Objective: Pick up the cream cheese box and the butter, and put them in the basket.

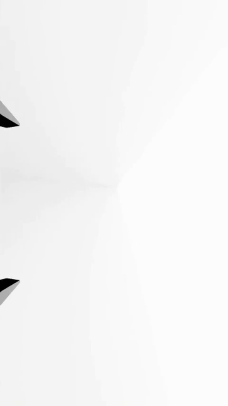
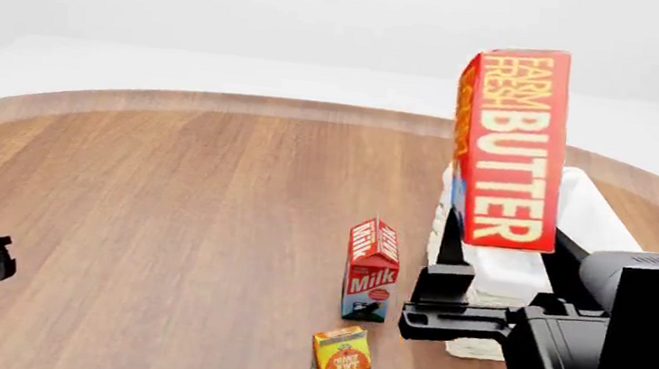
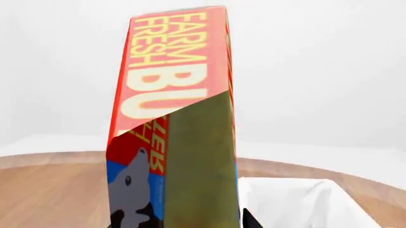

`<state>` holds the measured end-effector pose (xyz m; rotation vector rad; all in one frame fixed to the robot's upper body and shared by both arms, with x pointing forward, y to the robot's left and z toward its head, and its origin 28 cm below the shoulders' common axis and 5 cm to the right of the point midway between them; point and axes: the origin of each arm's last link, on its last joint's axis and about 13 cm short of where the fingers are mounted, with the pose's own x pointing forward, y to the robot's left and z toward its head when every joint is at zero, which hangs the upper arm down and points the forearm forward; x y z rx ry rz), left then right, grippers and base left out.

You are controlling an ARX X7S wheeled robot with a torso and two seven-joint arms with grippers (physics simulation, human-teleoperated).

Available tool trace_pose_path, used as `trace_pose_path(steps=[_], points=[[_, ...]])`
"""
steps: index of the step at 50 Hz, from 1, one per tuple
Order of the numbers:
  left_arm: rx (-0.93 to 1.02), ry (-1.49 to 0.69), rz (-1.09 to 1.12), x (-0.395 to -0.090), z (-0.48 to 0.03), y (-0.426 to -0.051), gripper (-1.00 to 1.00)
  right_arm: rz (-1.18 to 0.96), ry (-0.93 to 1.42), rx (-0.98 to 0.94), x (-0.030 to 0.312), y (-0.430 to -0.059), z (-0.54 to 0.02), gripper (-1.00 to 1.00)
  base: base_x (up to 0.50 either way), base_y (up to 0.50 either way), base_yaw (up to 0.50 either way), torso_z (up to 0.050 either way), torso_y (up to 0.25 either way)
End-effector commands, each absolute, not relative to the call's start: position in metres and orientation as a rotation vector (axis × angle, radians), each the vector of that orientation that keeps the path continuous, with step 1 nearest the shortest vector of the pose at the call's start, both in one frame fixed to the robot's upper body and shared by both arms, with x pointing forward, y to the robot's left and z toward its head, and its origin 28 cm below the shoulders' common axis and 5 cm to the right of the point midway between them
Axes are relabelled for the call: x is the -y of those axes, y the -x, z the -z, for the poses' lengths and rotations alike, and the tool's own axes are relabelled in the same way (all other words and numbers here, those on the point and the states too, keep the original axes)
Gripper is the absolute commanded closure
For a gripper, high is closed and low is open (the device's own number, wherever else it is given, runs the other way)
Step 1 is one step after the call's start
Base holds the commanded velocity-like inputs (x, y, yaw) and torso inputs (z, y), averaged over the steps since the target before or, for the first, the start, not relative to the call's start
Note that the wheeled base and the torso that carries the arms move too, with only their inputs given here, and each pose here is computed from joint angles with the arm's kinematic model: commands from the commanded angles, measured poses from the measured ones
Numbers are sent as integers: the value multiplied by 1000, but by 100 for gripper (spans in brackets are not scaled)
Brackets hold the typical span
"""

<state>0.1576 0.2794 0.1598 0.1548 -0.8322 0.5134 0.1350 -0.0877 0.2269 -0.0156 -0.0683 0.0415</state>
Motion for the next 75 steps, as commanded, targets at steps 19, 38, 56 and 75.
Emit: trace_pose_path(steps=[19,38,56,75], points=[[837,-184,-512,-280,-160,-159,-100,17,276,222,156,-192,-327,100,0,0,0,1,1],[830,-186,-499,-279,-161,-161,-100,17,95,-22,193,-273,-353,100,0,0,0,1,1],[828,-195,-495,-277,-159,-162,-100,160,-79,-150,219,-303,-313,100,0,0,0,1,2],[827,-195,-490,-277,-158,-162,-100,143,-10,-289,223,-324,-280,100,0,0,0,1,2]])
